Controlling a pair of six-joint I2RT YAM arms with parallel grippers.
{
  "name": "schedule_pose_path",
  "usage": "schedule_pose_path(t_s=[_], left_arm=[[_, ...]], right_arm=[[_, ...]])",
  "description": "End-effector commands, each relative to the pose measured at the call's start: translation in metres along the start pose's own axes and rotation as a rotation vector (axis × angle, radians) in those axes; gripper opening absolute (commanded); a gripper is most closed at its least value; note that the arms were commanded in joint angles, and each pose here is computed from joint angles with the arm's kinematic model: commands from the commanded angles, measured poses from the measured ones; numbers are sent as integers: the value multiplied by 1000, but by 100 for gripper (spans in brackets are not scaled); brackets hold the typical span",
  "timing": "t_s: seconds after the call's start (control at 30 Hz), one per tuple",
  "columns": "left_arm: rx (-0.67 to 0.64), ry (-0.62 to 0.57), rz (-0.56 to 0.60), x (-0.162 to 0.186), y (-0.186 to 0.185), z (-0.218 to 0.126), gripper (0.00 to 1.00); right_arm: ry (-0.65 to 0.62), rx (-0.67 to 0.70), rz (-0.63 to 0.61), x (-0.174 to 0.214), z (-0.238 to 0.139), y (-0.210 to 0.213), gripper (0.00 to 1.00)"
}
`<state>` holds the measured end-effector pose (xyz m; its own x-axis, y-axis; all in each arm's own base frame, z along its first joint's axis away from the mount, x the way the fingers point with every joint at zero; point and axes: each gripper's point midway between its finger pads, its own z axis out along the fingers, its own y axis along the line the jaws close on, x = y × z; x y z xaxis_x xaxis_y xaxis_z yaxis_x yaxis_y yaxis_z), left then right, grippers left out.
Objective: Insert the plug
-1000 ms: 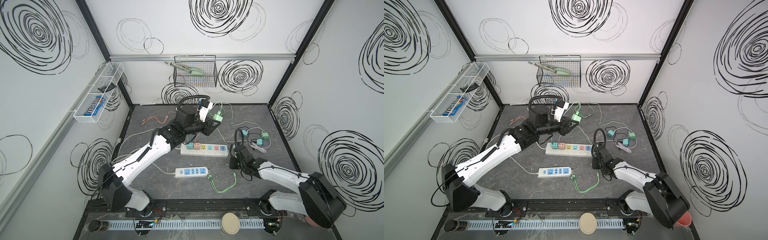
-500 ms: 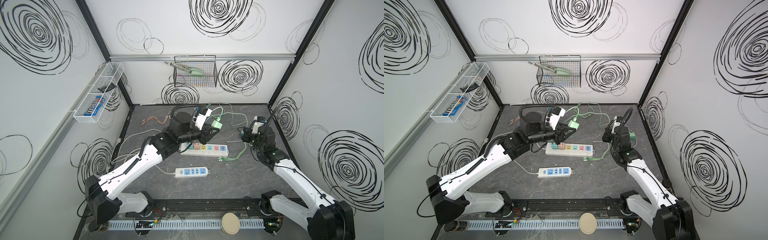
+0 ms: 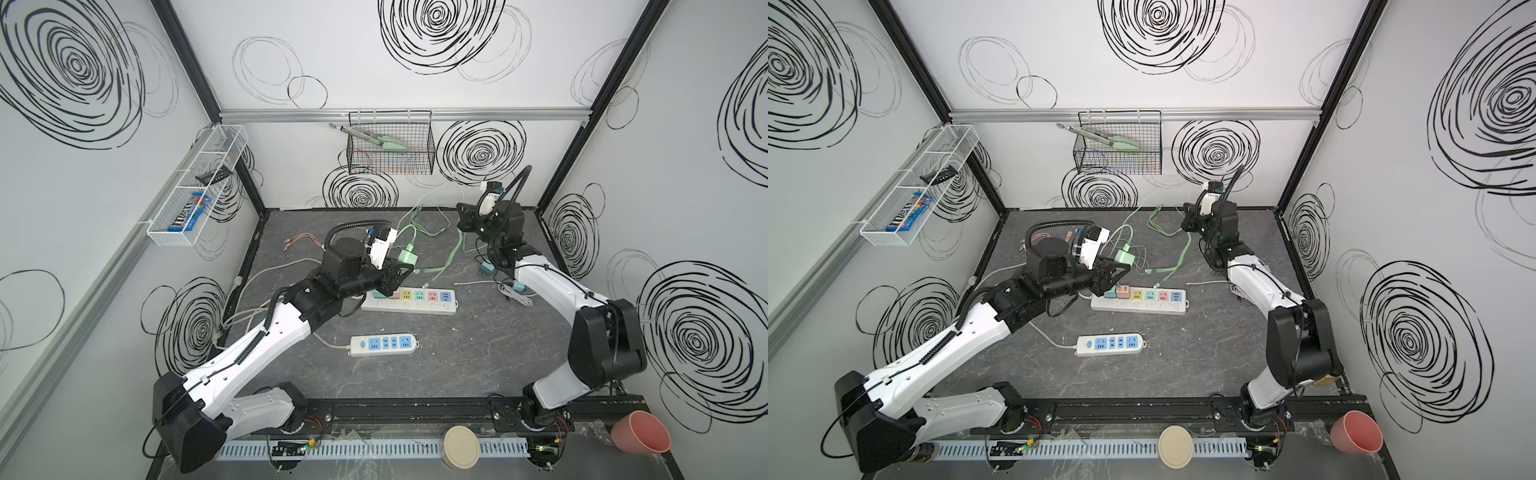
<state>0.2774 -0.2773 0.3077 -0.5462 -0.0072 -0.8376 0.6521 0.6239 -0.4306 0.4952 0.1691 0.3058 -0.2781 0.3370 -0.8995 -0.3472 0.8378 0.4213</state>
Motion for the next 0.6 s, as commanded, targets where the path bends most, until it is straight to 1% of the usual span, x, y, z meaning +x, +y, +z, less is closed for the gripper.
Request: schedule_pose_path(t_s=[0.0, 0.07, 0.2, 0.3, 0.37, 0.4, 0.43, 0.5, 0.57], left_arm=[[28, -79, 2, -20, -4, -4, 0], [10, -88, 2, -24, 1, -4, 0], [-43, -119, -14, -40, 22, -6, 0], [-88, -129, -25, -48, 41, -4, 0], [-135, -120, -27, -45, 56, 0, 0], [-151, -113, -28, -42, 61, 2, 0], [-165, -102, -31, -38, 66, 4, 0], [-174, -85, -37, -32, 73, 8, 0], [-182, -67, -45, -24, 80, 12, 0]], right_arm=[[-125, -163, -31, -44, 20, 43, 0], [-129, -242, -27, -47, 40, 62, 0], [-154, -318, -52, -41, 84, 91, 0], [-130, -334, -79, -15, 117, 108, 0], [-103, -344, -85, 16, 128, 111, 1], [-91, -340, -92, 31, 131, 108, 3], [-66, -341, -104, 48, 135, 105, 8], [13, -346, -145, 79, 145, 97, 27], [133, -307, -166, 105, 155, 81, 54]])
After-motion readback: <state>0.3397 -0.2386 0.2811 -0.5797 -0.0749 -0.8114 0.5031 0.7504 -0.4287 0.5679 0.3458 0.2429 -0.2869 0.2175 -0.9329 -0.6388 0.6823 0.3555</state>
